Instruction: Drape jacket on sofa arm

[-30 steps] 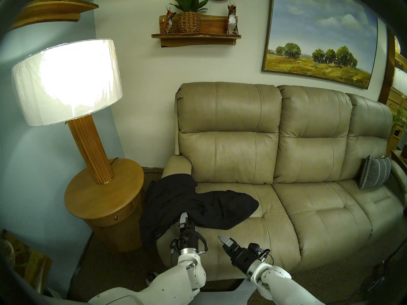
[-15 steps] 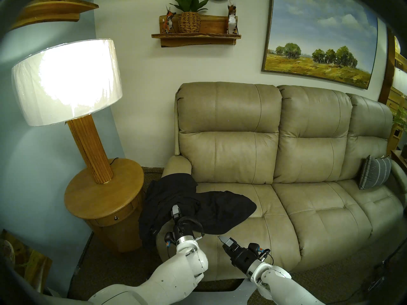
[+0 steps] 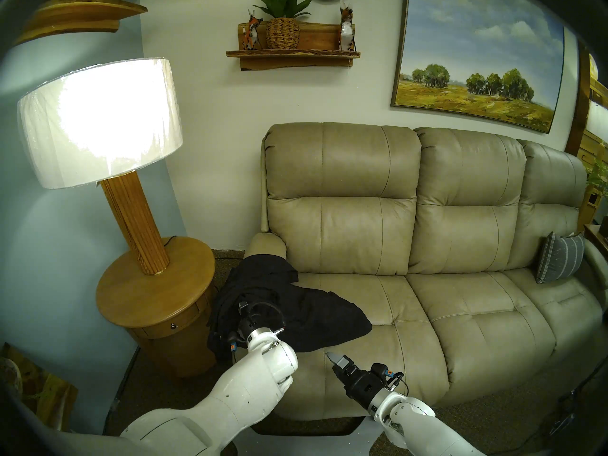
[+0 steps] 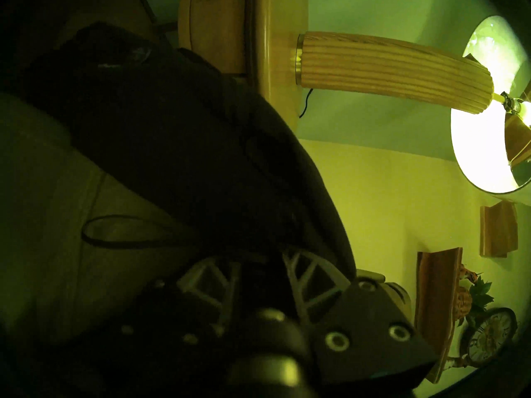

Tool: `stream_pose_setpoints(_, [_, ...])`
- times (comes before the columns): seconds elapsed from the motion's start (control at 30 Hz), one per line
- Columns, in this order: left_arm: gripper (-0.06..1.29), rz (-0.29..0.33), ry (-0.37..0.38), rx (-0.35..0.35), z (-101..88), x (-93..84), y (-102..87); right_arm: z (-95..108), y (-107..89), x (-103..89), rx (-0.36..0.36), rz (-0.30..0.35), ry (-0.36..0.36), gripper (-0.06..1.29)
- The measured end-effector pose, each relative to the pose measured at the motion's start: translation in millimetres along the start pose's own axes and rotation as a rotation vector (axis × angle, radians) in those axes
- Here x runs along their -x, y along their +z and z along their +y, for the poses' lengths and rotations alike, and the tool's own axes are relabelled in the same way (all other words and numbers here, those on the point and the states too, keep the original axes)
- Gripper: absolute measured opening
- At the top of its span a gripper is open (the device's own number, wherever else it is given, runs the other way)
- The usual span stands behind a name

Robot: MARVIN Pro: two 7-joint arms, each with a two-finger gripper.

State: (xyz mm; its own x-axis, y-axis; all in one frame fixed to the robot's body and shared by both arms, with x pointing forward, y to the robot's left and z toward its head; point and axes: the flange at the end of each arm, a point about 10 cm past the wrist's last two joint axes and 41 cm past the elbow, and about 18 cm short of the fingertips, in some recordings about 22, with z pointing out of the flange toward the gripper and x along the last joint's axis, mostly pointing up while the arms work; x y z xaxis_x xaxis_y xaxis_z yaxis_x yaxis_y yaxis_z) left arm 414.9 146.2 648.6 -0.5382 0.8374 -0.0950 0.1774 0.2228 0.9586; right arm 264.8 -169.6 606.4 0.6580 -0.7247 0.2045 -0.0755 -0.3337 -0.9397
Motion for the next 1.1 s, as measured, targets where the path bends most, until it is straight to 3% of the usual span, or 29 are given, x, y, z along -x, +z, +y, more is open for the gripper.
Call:
stream_pose_setpoints(0.27, [0.3,-0.052,0.047,-0.093,5.1,10.8,11.5,0,0.1,0.0,-0.001,0.0,0.001,1.22])
stream_pose_setpoints(0.37, [0.36,-0.094,0.06,-0.114,9.3,16.1,11.8,0,0.1,0.1,-0.002,0.0,0.001,1.22])
stream_pose_setpoints(0.4, [0.41,-0.101,0.057,-0.117,11.3,17.3,11.5,0,0.1,0.1,-0.002,0.0,0.001,1.22])
stream_pose_setpoints(0.47, [0.78,-0.108,0.048,-0.117,14.2,19.4,8.7,0,0.1,0.2,-0.002,0.0,0.002,1.22])
stream_pose_setpoints(0.53, [0.99,-0.108,0.046,-0.116,14.6,20.8,4.9,0,0.1,0.2,-0.002,0.0,0.002,1.22])
stream_pose_setpoints(0.73, [1.07,-0.138,0.048,-0.113,5.0,32.4,-27.0,0,0.1,0.4,-0.002,0.0,0.002,1.22])
stream_pose_setpoints(0.9, [1.12,-0.209,0.051,-0.144,-12.8,46.4,-71.0,0,0.2,0.5,-0.002,-0.001,0.002,1.22])
stream_pose_setpoints(1.1, [1.15,-0.291,0.064,-0.195,-30.8,49.4,-112.4,0,0.3,0.7,-0.002,-0.001,0.003,1.22])
